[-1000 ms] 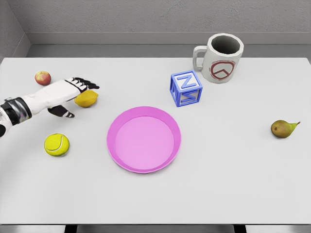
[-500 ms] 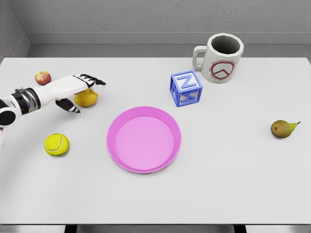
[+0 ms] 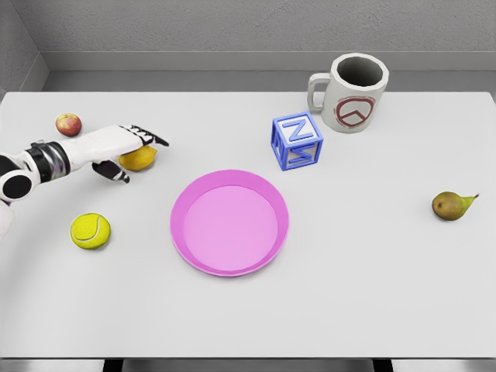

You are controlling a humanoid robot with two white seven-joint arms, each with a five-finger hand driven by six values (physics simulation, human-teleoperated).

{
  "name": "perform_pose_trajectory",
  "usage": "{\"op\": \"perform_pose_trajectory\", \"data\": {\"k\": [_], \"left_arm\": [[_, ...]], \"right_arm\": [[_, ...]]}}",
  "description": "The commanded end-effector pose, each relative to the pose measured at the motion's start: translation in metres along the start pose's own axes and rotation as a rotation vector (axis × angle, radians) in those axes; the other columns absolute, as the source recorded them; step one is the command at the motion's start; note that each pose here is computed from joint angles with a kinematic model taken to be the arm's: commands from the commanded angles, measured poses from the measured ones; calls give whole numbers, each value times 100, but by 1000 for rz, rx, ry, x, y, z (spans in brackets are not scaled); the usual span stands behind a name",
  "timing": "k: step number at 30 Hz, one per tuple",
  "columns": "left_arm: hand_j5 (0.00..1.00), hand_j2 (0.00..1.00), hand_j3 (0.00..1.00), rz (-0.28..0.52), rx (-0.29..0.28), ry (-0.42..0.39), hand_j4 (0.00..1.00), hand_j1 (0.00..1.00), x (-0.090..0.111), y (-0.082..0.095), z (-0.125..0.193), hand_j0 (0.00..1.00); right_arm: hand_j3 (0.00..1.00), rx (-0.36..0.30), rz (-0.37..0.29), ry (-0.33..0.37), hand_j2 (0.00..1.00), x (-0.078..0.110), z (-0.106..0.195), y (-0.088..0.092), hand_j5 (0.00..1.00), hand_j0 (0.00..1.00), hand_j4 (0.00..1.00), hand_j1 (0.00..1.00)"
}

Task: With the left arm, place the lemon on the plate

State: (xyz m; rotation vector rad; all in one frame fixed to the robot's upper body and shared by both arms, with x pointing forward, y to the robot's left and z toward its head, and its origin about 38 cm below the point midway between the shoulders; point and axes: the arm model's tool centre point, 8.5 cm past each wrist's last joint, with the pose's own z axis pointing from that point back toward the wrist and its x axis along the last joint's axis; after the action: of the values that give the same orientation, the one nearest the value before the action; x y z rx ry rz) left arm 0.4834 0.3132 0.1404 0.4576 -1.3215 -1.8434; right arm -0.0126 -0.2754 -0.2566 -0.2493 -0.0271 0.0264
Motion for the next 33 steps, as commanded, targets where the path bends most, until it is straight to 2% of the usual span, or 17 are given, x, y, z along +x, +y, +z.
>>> {"op": "perform_pose_trajectory", "data": {"k": [1,7,8,9,13,15,21,26,28,33], "left_arm": [[79,79,79,0,-2,7,79,79,-2,0,2,79],[76,76,76,-7,4,3,76,76,-1,4,1,76],[74,74,74,-9,-1,0,74,74,0,3,0,74],[74,74,74,-7,-28,-8,74,74,2,2,-1,74],[72,72,72,-5,-34,-12,72,72,4,0,-3,72],[62,62,62,-1,-33,-9,62,62,2,0,-2,62],[53,53,53,-4,-30,-5,53,53,1,2,1,53],[52,52,52,-3,-31,-12,52,52,3,1,-1,52],[51,51,51,-42,1,-34,51,51,12,16,0,51],[49,49,49,-102,43,-90,49,49,35,32,0,49]], "right_arm": [[100,0,-1,0,100,0,0,0,100,100,100,100],[100,0,-1,0,100,0,0,0,100,100,100,100],[100,0,-1,0,100,0,0,0,100,100,100,100],[100,0,-1,0,100,0,0,0,100,100,100,100],[100,0,-1,0,100,0,0,0,100,100,100,100],[100,0,-1,0,100,0,0,0,100,100,100,100],[100,0,-1,0,100,0,0,0,100,100,100,100],[100,0,-1,0,100,0,0,0,100,100,100,100],[100,0,-1,0,100,0,0,0,100,100,100,100],[100,0,-1,0,100,0,0,0,100,100,100,100]]}}
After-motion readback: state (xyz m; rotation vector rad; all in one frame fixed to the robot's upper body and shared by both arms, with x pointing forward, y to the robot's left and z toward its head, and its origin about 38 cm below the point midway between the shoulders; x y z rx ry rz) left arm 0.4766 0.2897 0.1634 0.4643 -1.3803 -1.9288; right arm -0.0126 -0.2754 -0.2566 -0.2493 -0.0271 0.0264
